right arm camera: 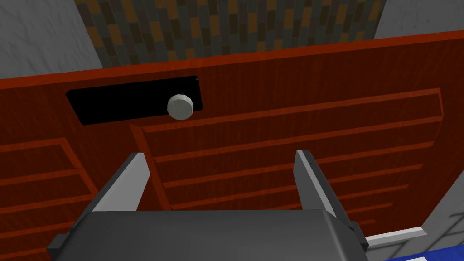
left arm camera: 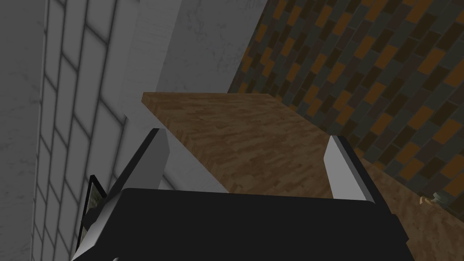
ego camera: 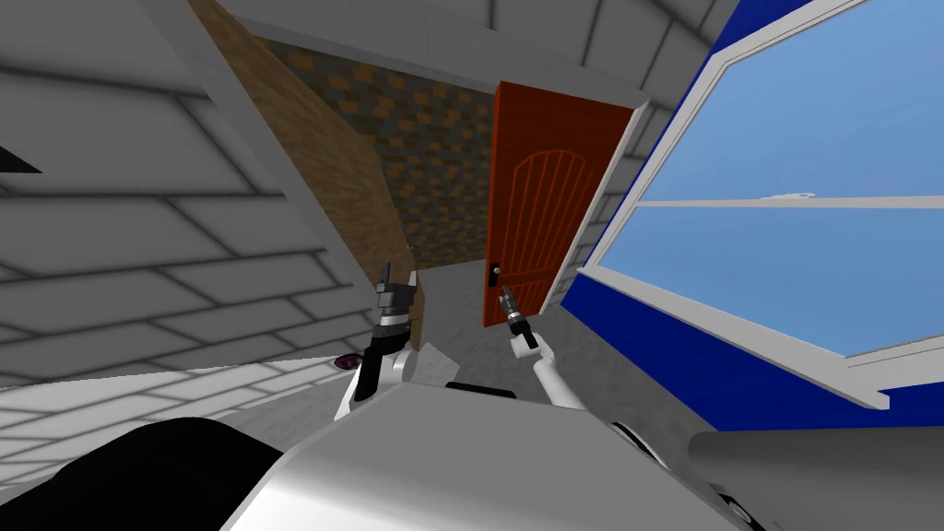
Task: Push the door open
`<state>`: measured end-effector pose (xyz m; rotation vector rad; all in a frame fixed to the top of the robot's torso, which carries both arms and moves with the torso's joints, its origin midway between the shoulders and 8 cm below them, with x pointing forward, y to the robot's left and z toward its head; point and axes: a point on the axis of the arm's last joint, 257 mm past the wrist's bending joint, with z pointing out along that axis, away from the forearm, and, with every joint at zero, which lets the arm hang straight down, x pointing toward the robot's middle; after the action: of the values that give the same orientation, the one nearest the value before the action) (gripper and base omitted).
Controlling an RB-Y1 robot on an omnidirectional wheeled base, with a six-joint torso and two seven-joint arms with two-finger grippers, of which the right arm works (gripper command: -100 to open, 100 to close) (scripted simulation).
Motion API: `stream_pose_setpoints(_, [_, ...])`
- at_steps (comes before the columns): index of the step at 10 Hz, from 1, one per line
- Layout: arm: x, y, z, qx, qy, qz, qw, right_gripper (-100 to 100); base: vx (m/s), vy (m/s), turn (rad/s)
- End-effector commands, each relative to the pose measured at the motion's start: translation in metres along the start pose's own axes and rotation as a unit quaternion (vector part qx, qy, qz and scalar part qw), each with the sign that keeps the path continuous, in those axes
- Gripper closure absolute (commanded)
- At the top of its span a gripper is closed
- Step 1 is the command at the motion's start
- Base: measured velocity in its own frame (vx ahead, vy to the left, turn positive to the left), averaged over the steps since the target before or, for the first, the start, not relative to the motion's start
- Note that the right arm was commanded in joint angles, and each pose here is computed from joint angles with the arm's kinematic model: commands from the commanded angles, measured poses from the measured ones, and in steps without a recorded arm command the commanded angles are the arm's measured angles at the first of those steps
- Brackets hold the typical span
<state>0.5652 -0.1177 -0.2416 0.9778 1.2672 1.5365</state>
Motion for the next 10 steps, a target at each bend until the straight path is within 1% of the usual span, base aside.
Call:
stream_pose_setpoints(1, [0.002, -0.008, 0.0037, 0.01, 0.004, -0.001, 0.9999, -100, 0.071, -0.103, 0.047])
stream_pose_setpoints(7, [0.007, -0.032, 0.0136, 0.043, 0.014, -0.006, 0.999, -100, 0.072, -0.096, 0.04])
stream_pose_setpoints(8, [0.008, -0.038, 0.0158, 0.051, 0.016, -0.008, 0.9985, -100, 0.09, -0.1, 0.049])
stream_pose_setpoints(10, [0.008, -0.044, 0.0179, 0.06, 0.019, -0.009, 0.998, -100, 0.085, -0.096, 0.04])
